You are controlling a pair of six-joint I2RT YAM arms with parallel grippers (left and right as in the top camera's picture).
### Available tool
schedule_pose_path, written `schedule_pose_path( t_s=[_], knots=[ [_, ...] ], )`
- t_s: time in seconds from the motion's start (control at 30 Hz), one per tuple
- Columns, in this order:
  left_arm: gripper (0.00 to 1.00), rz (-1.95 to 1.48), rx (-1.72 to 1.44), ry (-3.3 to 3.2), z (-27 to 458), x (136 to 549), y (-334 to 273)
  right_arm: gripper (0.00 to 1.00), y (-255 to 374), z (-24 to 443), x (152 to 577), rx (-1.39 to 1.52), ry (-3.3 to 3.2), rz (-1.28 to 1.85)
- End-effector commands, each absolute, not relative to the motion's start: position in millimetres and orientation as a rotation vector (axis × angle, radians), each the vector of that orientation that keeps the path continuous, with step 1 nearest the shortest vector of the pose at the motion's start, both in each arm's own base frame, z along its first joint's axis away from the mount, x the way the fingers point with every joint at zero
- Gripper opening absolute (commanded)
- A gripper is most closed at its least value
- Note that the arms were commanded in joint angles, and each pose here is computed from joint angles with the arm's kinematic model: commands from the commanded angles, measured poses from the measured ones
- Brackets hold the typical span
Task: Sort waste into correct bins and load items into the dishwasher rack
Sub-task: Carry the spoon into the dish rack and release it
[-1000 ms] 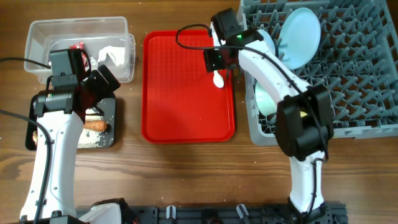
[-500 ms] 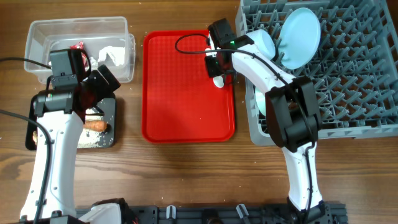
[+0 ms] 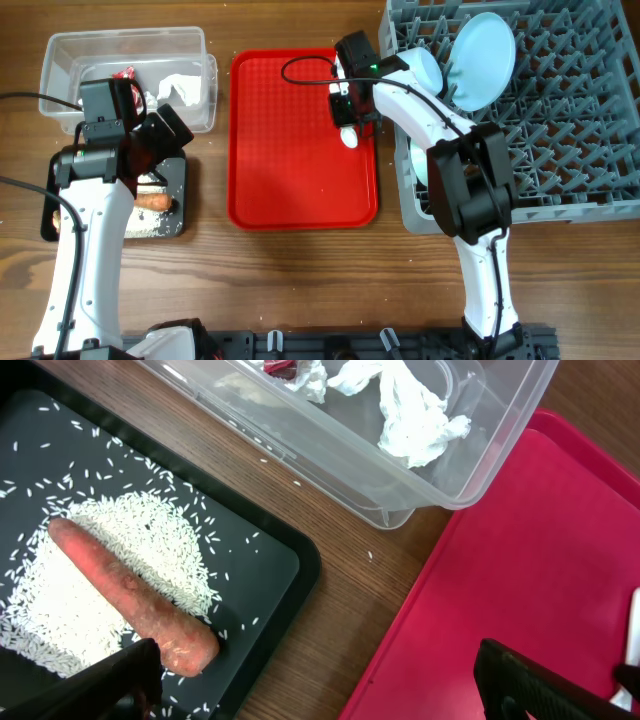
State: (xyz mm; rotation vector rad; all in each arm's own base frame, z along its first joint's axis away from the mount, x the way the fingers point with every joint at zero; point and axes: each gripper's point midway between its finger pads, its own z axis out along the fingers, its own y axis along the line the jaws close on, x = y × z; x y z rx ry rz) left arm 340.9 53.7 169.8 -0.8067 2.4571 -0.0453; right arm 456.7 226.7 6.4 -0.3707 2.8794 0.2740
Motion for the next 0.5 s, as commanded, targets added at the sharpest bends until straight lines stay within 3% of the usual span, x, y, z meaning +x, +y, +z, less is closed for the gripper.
schedule_pose_path(
  t_s=[0.0, 0.3, 0.47],
  knots=[
    [1.00, -0.042, -0.823, 2.408, 183.9, 343.4, 58.3, 0.04, 229.8, 53.6, 453.0, -0.378, 2.820, 0.321],
    [1.00, -0.042, -0.823, 2.408, 183.9, 343.4, 58.3, 0.04, 194.6, 209.2, 411.0, -0.438, 2.615, 0.242],
    [1.00, -0.042, -0.823, 2.407, 183.9, 343.5, 58.3, 0.04, 130.5, 244.5, 368.6, -0.331, 2.671, 0.027]
  ],
)
